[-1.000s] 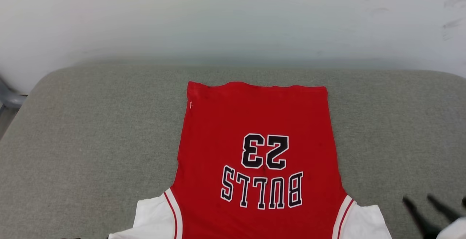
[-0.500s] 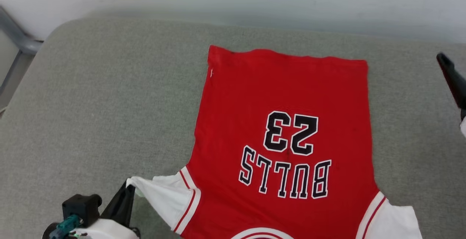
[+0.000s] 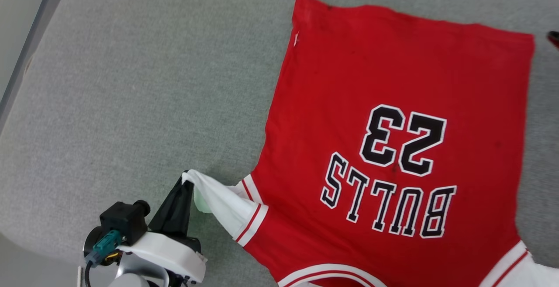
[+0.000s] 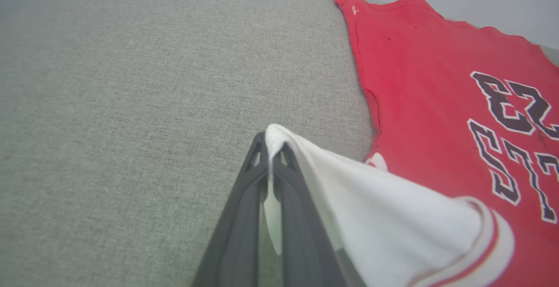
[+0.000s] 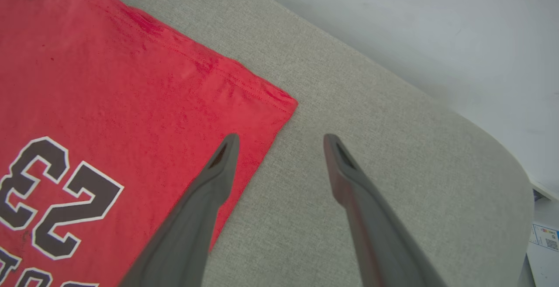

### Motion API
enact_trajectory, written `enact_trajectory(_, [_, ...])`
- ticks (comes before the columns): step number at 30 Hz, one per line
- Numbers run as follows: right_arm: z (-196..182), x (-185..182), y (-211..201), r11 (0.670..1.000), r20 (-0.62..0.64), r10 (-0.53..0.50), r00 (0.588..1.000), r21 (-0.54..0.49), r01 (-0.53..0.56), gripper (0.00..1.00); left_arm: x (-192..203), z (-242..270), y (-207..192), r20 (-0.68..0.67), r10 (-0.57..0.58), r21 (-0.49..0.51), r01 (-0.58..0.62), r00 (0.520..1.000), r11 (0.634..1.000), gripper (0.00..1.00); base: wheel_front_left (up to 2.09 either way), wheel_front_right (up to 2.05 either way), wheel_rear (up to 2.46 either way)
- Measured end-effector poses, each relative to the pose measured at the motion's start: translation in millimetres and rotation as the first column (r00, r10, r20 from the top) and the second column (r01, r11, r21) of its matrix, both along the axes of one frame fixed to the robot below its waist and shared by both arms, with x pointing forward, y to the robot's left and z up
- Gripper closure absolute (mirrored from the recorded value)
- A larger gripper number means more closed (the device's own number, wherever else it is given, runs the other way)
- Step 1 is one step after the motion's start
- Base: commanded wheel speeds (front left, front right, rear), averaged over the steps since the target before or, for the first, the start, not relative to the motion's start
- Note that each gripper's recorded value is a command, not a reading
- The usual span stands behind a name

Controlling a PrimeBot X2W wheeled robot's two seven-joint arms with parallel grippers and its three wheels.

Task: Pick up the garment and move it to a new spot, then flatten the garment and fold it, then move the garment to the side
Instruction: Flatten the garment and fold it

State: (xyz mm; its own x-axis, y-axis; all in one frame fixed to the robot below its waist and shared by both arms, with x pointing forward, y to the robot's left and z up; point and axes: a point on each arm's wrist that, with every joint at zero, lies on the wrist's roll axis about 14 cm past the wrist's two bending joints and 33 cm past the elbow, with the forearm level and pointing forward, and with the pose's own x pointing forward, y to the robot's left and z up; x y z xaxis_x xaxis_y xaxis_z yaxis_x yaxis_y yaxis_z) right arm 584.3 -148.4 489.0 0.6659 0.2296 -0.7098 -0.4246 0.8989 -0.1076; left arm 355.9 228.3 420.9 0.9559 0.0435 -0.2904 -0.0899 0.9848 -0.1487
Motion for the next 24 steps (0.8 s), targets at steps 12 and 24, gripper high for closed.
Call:
enact_trajectory(12, [-89,22,7,0.991,-0.296,-0.01,0.955,-0.131,-0.03,0.0,13,-27,5,-0.041,0.031,0.002,-0.031,0.999,1.0,1.0,0.0,0.0,0.0])
enact_trajectory(24, [-144,16,19,0.988,-0.399,0.017,0.917,-0.132,-0.075,0.54,18,-46,9,-0.072,0.043,0.012,-0.042,0.997,0.999,1.0,0.0,0.0,0.0])
